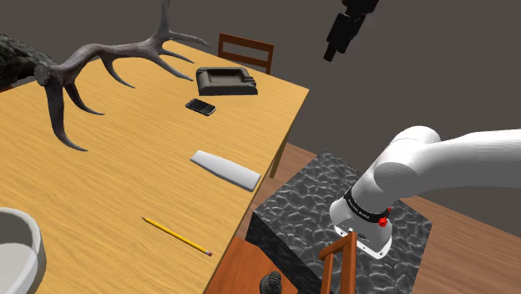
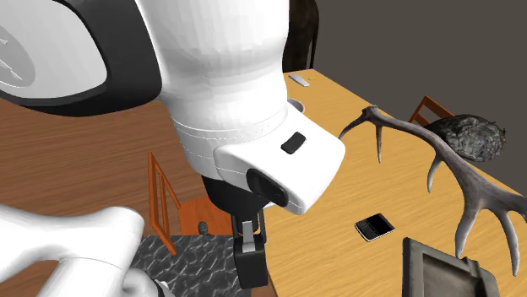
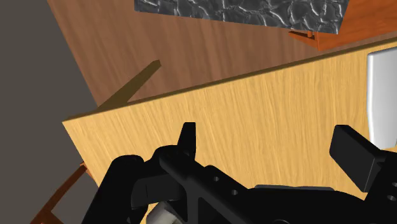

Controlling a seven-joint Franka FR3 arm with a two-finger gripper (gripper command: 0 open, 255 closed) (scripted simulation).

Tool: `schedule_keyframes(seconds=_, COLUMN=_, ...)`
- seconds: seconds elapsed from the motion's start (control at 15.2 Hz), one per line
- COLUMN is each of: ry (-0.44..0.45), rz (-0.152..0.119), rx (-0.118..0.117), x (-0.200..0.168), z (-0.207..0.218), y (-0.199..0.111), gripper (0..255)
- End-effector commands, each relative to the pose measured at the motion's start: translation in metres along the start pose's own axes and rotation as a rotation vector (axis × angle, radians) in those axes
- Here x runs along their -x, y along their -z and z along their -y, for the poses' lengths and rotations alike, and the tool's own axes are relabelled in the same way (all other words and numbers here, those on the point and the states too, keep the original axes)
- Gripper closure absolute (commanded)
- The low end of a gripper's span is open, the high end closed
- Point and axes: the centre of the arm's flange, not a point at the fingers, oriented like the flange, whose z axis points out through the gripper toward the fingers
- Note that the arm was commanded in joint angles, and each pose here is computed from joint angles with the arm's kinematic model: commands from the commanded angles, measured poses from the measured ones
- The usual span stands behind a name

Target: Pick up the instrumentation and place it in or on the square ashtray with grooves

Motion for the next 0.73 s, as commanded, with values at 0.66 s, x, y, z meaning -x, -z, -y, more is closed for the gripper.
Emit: schedule_keyframes(seconds=0.66, ry=0.081, rz=0.018, rx=0.001, x=-0.040, z=0.094, y=-0.085, gripper=0)
